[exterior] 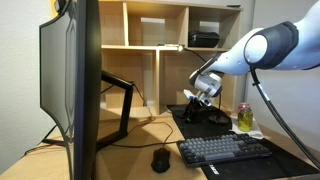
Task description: Turn on the desk lamp
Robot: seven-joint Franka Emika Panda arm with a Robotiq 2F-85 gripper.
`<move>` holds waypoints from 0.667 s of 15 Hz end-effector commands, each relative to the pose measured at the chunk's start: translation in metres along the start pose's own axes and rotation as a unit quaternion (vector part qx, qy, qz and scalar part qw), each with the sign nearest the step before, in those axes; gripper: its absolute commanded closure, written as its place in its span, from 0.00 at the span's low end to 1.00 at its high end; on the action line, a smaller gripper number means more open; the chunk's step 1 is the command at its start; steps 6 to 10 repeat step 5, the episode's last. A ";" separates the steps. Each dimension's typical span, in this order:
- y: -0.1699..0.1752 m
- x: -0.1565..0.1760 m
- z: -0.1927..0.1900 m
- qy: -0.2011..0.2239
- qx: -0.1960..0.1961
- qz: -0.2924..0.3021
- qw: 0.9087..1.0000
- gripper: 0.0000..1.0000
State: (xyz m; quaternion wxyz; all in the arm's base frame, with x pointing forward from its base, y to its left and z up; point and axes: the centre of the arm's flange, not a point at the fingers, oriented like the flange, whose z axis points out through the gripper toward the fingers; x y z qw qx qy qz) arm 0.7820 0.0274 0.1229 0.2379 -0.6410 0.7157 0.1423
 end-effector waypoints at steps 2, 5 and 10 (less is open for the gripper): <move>-0.001 -0.001 -0.001 0.005 0.000 -0.006 1.000 0.00; -0.001 -0.003 0.001 0.004 -0.001 -0.008 1.000 0.00; -0.001 -0.003 0.001 0.004 -0.001 -0.008 1.000 0.00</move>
